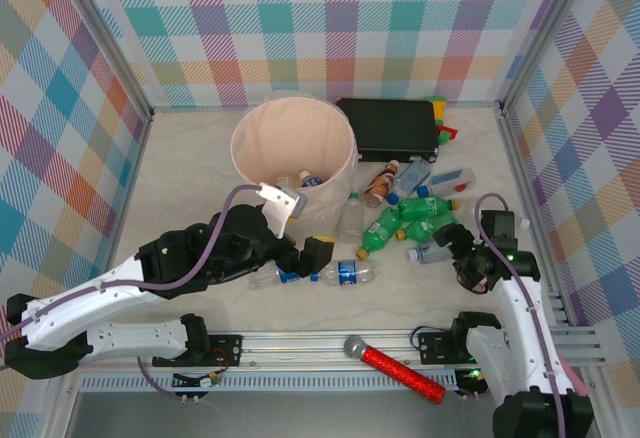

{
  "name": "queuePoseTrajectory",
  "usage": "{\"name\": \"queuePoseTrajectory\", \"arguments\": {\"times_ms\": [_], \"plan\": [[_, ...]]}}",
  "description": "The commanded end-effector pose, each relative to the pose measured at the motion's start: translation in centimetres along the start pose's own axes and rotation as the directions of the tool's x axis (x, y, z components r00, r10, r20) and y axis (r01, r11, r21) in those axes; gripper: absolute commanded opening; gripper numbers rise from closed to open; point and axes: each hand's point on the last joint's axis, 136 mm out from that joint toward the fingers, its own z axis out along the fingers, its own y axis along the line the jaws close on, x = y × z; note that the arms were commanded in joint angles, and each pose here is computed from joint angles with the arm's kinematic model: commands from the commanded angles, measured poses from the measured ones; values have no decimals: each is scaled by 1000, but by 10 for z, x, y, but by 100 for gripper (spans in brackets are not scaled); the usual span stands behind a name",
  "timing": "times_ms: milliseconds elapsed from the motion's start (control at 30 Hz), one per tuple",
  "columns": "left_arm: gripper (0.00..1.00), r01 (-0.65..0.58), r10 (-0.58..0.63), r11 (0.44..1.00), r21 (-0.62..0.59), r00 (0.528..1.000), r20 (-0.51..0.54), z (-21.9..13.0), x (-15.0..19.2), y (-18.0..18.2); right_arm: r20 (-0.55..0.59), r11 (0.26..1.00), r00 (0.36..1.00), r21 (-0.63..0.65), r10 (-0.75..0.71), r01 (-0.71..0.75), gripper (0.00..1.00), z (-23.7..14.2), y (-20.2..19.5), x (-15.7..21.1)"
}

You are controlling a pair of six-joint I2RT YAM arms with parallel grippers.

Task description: Put the plastic bottles in the bin

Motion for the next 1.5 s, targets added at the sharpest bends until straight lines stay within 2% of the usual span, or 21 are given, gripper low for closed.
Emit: {"name": "queuePoseTrajectory", "arguments": {"times_ms": [0, 433, 633, 900, 1033, 1167, 1367, 1467], "plan": [[100, -13, 13, 1000, 9, 999, 45, -4, -10, -4, -46, 988, 993, -107, 108, -112, 87, 11, 10, -2], [100, -6, 6, 1000, -3, 997, 72, -14, -8, 5, 15, 943, 944, -55, 330, -329, 80, 35, -23, -32], [100, -10, 11, 1000, -10, 998, 70, -15, -8, 6, 38, 923, 924, -69, 380, -377, 79, 41, -32, -46], [100, -10, 11, 1000, -17, 997, 70, -15, -8, 7, -2, 921, 925, -101, 379, -377, 77, 54, -26, -55], [100, -9, 10, 1000, -11, 997, 75, -18, -9, 7, -33, 926, 929, -69, 369, -370, 82, 62, -29, -55], [100, -4, 5, 1000, -17, 997, 83, -21, -10, 9, -27, 934, 936, -63, 351, -352, 82, 65, -31, -56], [99, -4, 6, 1000, -23, 996, 85, -23, -11, 10, -14, 949, 952, -70, 307, -307, 79, 62, -27, -61], [100, -8, 10, 1000, -21, 997, 80, -19, -9, 8, -3, 956, 960, -92, 281, -280, 71, 56, -21, -62]]}}
